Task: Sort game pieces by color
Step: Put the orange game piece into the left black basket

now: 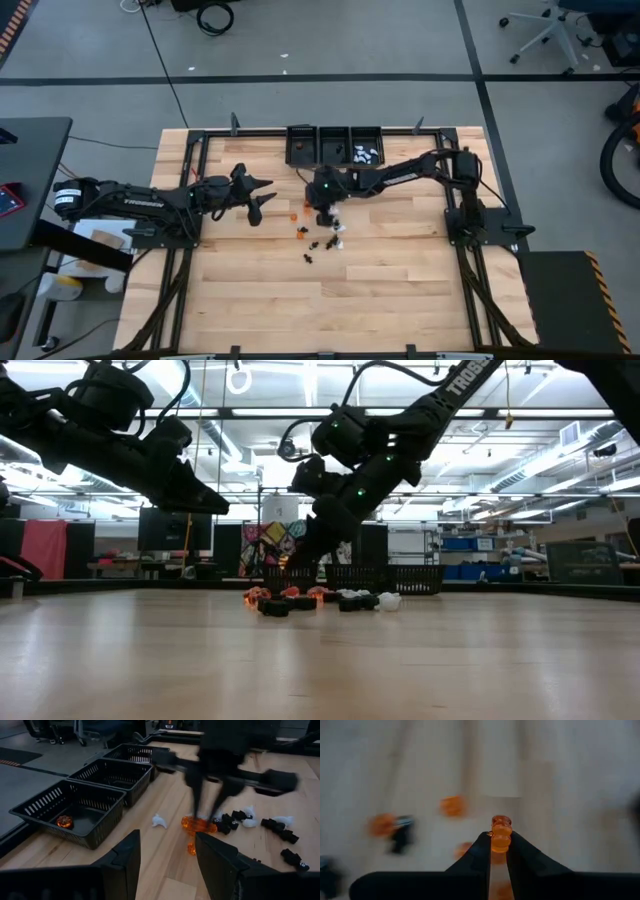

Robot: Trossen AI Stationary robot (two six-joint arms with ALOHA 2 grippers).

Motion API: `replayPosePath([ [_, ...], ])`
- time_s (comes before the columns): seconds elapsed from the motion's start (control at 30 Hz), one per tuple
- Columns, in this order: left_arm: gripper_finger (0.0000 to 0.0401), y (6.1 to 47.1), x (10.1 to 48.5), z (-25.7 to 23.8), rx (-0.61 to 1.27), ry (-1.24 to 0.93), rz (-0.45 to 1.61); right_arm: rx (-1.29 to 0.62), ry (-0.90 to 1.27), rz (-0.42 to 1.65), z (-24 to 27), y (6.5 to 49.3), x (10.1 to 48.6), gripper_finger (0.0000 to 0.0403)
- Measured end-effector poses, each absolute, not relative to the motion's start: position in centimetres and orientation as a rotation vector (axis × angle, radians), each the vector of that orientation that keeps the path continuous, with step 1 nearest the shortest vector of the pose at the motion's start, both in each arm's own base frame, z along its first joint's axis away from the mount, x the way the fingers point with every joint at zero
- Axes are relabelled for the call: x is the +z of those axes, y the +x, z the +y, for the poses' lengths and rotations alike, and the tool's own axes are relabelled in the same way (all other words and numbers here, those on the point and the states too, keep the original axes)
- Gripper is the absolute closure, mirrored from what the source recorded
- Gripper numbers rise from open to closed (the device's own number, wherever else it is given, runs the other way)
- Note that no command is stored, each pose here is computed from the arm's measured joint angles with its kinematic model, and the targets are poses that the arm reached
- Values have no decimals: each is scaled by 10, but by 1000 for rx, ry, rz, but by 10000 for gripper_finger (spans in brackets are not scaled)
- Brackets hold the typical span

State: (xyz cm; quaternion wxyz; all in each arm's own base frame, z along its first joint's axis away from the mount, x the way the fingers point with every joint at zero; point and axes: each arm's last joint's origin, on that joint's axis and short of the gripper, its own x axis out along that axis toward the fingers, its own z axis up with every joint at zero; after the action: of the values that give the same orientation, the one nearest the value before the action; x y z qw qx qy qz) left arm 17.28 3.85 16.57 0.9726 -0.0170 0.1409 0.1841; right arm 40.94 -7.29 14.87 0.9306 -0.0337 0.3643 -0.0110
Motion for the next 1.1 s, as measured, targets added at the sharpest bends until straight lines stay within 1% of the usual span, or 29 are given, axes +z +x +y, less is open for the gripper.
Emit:
replayPosePath([
  [0.3,234,173,166,40,379,-33,285,-339,-125,681,-124,415,176,353],
  [0.43,234,172,166,41,388,-34,285,-426,-109,644,-153,412,189,353],
  [0.6,234,172,166,41,389,-34,279,-437,-36,596,-180,408,202,345],
  [0.73,234,172,166,41,389,-34,276,-432,-11,589,-187,405,202,338],
  [0.97,234,172,167,41,390,-34,275,-388,35,642,-188,410,179,336],
  [1.1,234,172,166,41,389,-34,281,-395,57,619,-189,413,179,336],
])
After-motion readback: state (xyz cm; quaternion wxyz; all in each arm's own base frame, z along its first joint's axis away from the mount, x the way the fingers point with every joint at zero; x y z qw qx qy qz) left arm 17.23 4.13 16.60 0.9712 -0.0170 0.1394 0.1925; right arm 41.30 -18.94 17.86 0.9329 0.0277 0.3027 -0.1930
